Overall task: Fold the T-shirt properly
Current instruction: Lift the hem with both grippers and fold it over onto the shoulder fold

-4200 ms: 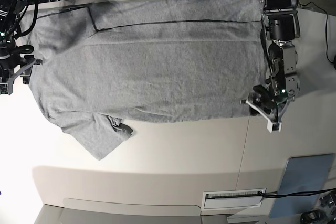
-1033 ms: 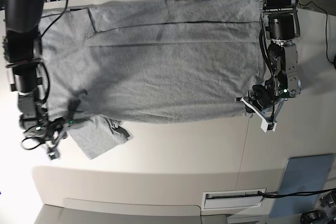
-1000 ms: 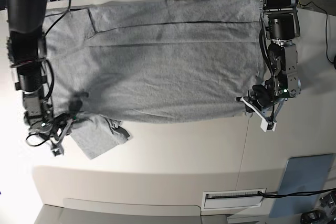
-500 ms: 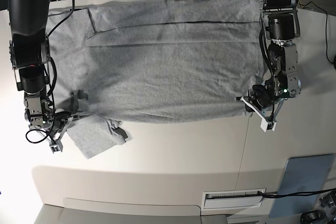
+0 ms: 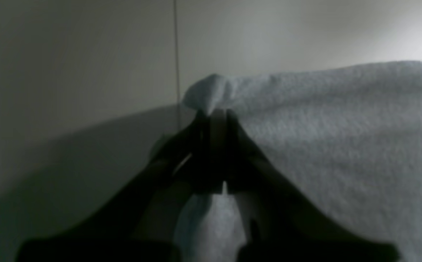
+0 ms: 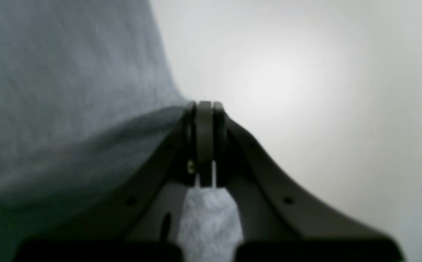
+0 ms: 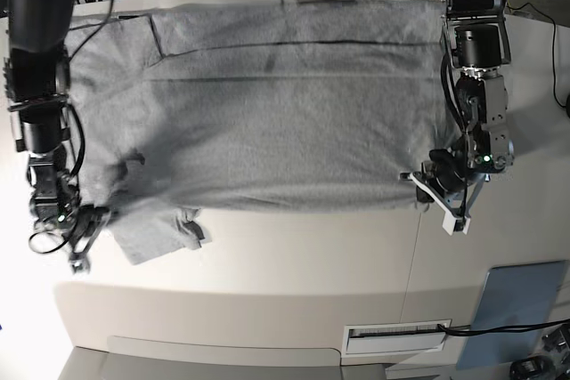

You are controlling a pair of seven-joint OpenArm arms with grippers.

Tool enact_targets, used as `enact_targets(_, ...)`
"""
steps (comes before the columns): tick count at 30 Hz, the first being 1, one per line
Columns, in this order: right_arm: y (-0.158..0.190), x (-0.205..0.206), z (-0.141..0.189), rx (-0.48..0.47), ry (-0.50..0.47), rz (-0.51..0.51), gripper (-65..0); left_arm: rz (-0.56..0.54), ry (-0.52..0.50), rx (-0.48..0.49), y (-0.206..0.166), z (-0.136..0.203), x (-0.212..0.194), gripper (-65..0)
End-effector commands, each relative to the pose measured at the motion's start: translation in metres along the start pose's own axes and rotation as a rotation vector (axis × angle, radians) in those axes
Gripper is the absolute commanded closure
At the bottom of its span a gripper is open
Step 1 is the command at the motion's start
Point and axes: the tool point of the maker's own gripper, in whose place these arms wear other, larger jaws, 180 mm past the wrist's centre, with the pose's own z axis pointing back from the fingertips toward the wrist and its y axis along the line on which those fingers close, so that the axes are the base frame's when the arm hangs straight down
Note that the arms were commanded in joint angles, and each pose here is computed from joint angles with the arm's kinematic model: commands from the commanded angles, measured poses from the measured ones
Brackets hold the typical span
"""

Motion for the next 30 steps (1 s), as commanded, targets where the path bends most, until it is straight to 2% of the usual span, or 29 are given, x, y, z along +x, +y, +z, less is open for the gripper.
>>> enact_targets(1, -0.027, 0.015, 0.012, -0.061, -0.051, -0.002, 0.0, -0.017, -0.056, 0.009, 0.003, 0.007, 0.023, 0.0)
enact_targets(5, -0.042, 0.01, 0.038, -0.139, -0.086, 0.087, 0.0, -0.035, -0.073, 0.01, -0.001, 0.014, 0.026, 0.0)
enact_targets(7, -0.049, 0.006, 0.052, -0.211, -0.099, 0.147, 0.0, -0.046, -0.077, 0.006, -0.004, 0.02, 0.023, 0.0)
enact_targets(11, -0.057, -0.008, 0.08, -0.308, -0.135, 0.185, 0.0, -0.072, -0.069, 0.005, -0.01, 0.032, 0.004, 0.0)
enact_targets(18, -0.057, -0.055, 0.123, -0.317, -0.137, 0.129, 0.0, -0.095, -0.04, 0.006, -0.015, 0.051, -0.034, 0.0)
enact_targets(24, -0.055, -0.095, 0.158, -0.318, -0.111, 0.14, 0.0, -0.047, -0.069, 0.058, 0.007, 0.074, -0.041, 0.0)
enact_targets(26, -0.051, -0.104, 0.167, -0.31, -0.105, 0.153, 0.0, -0.016, -0.08, 0.044, 0.009, 0.083, -0.043, 0.0)
enact_targets(30, -0.042, -0.121, 0.183, -0.301, -0.087, 0.139, 0.0, -0.024, -0.065, -0.016, 0.004, 0.093, -0.056, 0.0)
